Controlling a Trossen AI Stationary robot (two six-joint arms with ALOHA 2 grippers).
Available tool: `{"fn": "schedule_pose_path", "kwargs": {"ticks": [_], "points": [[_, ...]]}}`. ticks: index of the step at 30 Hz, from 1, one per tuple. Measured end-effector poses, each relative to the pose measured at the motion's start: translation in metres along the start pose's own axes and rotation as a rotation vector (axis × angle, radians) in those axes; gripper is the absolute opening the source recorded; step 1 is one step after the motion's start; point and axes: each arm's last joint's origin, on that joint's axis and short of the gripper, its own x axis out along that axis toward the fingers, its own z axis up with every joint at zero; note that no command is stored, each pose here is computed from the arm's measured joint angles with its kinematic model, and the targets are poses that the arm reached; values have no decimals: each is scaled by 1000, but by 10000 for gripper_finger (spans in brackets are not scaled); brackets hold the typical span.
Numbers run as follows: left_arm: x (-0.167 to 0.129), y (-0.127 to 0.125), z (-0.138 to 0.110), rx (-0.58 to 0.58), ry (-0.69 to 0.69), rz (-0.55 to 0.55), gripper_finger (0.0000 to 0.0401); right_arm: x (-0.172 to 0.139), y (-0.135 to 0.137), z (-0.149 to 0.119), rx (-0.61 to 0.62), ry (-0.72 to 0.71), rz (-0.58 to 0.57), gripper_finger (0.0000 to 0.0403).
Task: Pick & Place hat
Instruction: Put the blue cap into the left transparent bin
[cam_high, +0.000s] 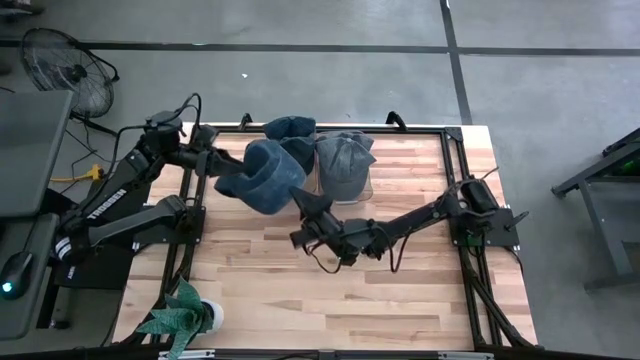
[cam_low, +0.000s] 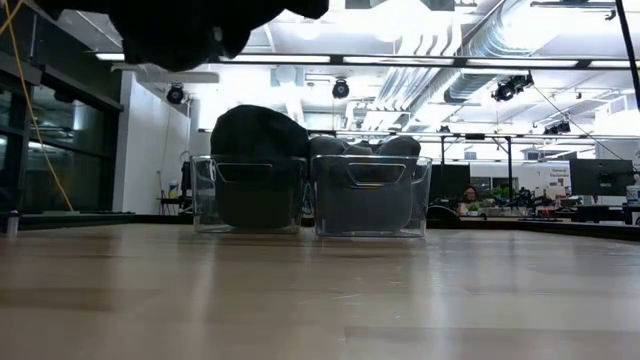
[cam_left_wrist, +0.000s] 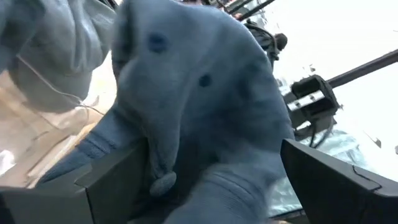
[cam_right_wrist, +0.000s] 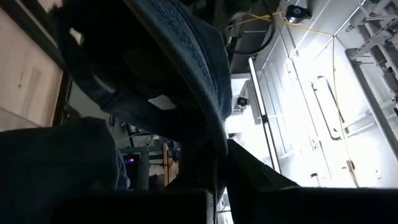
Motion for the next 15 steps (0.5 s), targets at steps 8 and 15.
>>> {"fn": "schedule_pose_path", "kwargs": {"ticks": [8,15], "points": [[9,-16,0,80,14,-122,362,7,11,-4,-21,19,58,6],[14,-24,-3,96,12,-156,362,7,18,-4,-17,18,99,6]]}}
